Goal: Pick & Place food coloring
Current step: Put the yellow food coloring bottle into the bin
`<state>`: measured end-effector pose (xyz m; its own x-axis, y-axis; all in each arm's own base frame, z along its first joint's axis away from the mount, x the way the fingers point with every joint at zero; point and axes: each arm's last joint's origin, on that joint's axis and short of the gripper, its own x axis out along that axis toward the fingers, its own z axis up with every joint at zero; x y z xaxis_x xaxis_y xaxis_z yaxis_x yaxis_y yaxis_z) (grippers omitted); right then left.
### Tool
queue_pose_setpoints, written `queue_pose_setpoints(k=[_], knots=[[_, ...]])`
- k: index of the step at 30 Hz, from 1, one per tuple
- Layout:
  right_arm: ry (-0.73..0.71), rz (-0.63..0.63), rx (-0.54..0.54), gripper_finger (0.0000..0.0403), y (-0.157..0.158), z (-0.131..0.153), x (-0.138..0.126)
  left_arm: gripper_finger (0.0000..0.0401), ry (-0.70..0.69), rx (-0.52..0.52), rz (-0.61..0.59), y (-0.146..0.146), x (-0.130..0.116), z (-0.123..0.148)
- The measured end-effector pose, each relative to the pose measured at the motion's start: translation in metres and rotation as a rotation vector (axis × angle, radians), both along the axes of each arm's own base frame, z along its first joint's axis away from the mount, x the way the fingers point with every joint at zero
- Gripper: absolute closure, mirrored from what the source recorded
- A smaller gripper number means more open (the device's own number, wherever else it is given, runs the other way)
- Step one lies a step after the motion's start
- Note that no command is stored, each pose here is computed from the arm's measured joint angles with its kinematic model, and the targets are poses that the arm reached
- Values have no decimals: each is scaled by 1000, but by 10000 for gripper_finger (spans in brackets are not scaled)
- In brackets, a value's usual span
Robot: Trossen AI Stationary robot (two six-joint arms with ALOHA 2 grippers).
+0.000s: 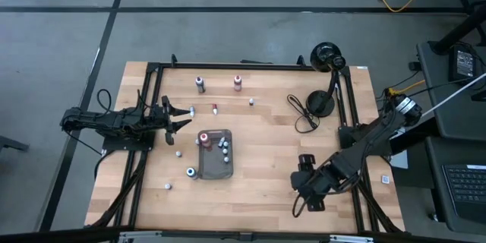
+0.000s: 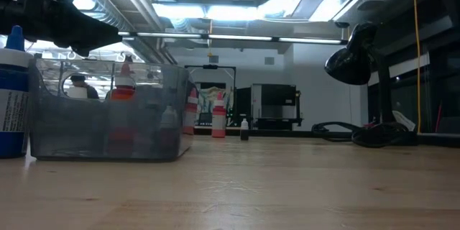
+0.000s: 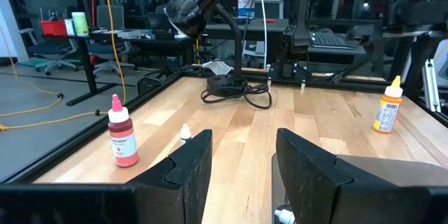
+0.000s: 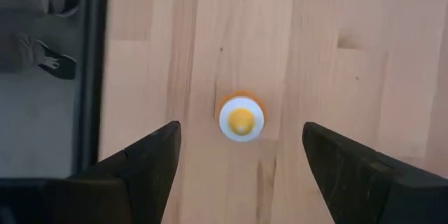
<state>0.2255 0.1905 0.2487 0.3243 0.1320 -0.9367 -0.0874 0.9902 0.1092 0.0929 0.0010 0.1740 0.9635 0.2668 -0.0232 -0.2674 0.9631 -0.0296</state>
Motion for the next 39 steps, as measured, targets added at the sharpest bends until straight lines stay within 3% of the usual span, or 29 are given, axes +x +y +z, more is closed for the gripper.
queue_pose_setpoints(k=[15, 23, 27, 39], knots=[[-2, -23, 8, 102, -1, -40, 0, 246, 0, 0, 0, 0, 0, 0], [-22, -13, -27, 106, 0, -43, 1, 246, 0, 0, 0, 0, 0, 0], [-22, -12, -27, 137, 0, -43, 1, 246, 0, 0, 0, 0, 0, 0], [-26, -5, -31, 280, 0, -42, 2, 246, 0, 0, 0, 0, 0, 0]])
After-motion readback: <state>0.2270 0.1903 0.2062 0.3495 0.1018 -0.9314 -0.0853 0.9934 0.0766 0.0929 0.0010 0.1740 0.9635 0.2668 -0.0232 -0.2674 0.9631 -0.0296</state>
